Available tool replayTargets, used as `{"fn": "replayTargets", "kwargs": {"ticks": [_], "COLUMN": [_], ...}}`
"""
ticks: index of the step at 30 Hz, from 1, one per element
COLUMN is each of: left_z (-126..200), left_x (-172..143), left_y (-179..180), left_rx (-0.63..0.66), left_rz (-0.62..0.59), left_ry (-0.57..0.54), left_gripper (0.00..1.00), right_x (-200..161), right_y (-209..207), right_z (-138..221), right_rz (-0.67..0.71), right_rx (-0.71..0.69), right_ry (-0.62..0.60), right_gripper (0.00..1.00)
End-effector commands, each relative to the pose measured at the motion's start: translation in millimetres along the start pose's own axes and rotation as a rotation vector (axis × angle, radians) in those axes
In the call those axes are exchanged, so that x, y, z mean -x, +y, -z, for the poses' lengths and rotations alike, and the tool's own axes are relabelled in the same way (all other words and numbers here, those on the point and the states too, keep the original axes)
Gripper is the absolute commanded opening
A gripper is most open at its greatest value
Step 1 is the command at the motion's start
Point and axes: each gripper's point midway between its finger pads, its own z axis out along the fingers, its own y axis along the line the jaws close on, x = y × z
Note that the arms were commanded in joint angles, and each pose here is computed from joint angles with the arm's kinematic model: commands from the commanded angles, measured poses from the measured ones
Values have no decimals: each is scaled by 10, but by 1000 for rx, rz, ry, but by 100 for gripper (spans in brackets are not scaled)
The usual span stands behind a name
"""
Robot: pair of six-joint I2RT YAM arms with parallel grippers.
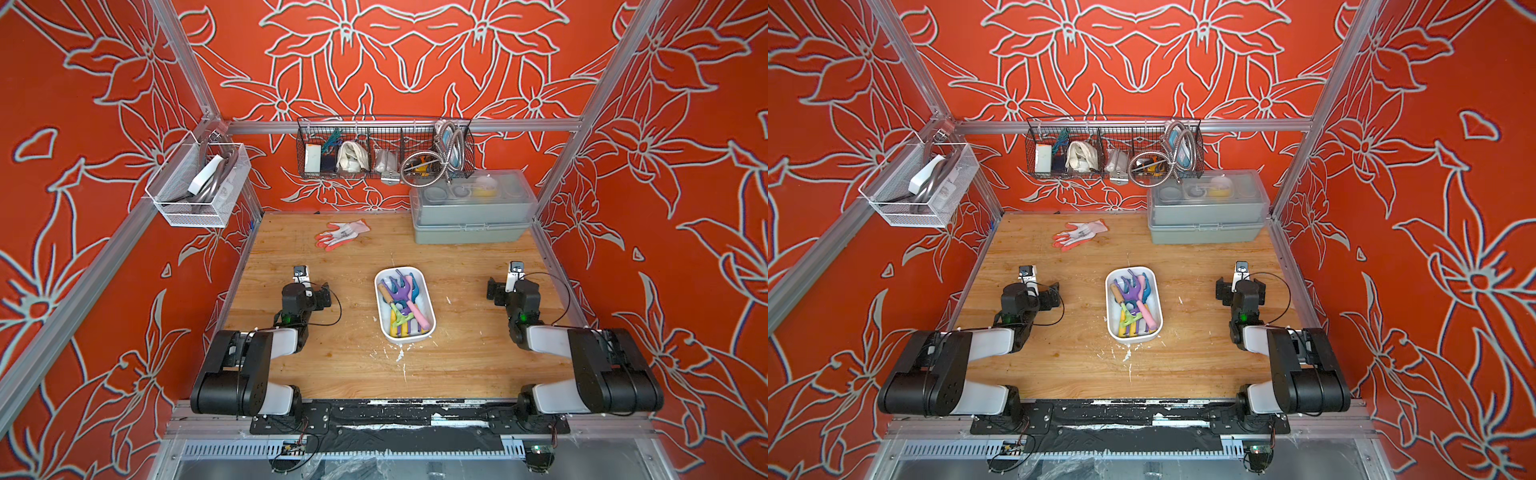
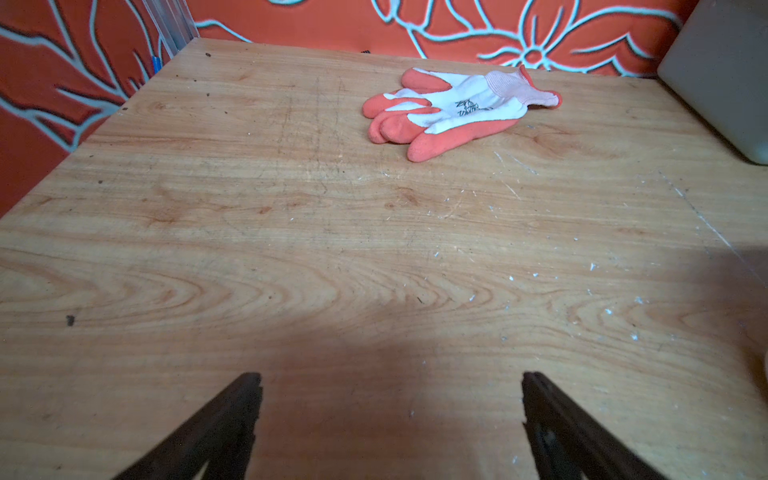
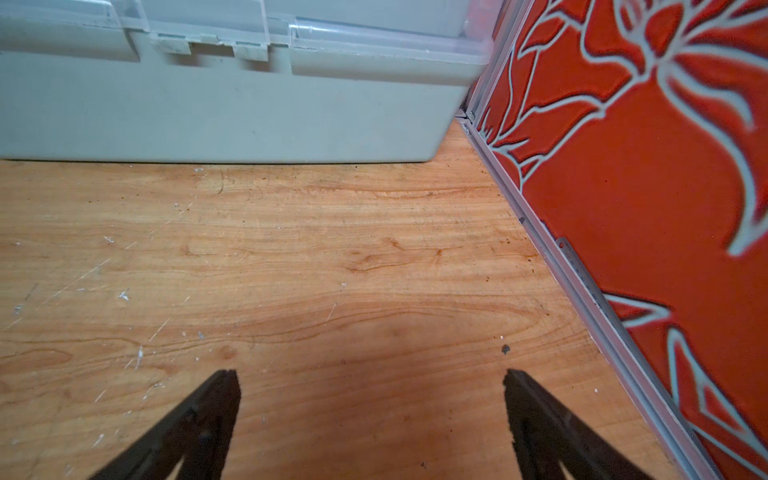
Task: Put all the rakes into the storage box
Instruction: Reset both arms
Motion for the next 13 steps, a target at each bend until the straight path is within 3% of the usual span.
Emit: {"fn": "replayTargets", "kwargs": {"ticks": [1, 13], "left_z": [-3, -6], "left_x": [81, 91], "left_y": [14, 16], "left_rx": [6, 7], "left_rz": [-2, -1], "left_ry": [-31, -33], "left_gripper": [98, 98], "right_x": [29, 29], "right_y": [-7, 2], "right_z": [13, -1], "right_rz": [5, 6], "right_rx": [2, 5], "right_ry": [-17, -12], "right_gripper": [100, 100]}}
